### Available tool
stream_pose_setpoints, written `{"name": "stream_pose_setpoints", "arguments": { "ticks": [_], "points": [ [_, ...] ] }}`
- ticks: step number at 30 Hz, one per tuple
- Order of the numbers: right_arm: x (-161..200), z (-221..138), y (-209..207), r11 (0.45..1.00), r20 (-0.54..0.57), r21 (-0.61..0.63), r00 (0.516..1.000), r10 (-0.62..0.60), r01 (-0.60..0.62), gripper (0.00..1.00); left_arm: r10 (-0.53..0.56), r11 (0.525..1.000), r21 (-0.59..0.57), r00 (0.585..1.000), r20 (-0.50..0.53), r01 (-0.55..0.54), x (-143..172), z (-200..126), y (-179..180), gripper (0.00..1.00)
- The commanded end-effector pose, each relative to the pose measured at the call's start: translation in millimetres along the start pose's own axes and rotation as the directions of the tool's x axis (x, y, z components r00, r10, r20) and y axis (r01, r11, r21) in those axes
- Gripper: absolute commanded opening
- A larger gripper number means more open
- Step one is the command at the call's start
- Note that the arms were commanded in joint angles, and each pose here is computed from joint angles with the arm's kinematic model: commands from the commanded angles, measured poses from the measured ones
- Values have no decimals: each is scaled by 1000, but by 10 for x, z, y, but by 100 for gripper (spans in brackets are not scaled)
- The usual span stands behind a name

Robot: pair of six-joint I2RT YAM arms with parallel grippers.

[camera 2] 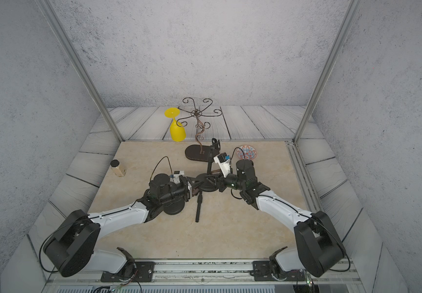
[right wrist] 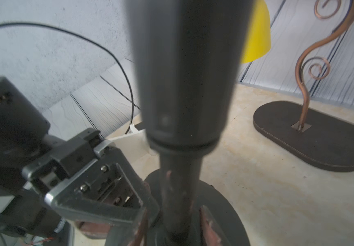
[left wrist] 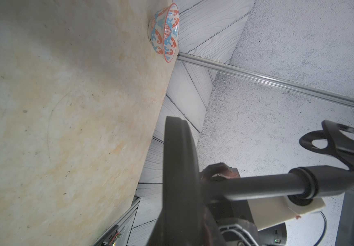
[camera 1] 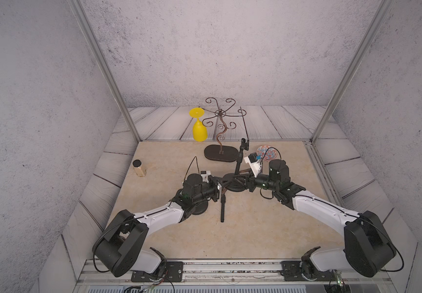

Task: Assemble a microphone stand
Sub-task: Screw the microphone stand pole into the microphone stand base.

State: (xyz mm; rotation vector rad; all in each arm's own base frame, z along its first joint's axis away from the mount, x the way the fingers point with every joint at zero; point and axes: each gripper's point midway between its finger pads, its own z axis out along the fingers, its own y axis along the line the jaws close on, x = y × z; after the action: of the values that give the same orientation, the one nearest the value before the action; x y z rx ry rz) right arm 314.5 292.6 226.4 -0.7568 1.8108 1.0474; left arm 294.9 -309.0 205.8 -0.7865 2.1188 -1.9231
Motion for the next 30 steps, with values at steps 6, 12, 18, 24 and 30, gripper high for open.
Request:
{"name": "stream_pose_setpoints", "arguments": {
  "ticks": [6, 12, 18, 24, 30],
  "points": [
    [-52, 107, -80, 997, 20, -6, 997, 72, -72, 8, 79, 989, 128, 997, -21, -76, 104, -60, -418, 0],
    [38, 105, -256, 935, 96, 248, 966, 239, -255, 0, 92, 988, 125, 996, -15, -90, 84, -30, -416, 0],
    [-6, 132, -179, 742, 250, 548, 922, 295, -386, 0, 100, 989, 113, 995, -16, -98, 46, 26, -338, 0],
    [-121, 189, -125, 661, 296, 601, 894, 336, -448, 0, 101, 989, 108, 994, -29, -98, -3, 98, -276, 0],
    [-177, 64, 118, 799, 211, 512, 948, 238, -315, 62, 102, 989, 113, 994, -27, -99, -72, 93, -291, 0]
  ]
}}
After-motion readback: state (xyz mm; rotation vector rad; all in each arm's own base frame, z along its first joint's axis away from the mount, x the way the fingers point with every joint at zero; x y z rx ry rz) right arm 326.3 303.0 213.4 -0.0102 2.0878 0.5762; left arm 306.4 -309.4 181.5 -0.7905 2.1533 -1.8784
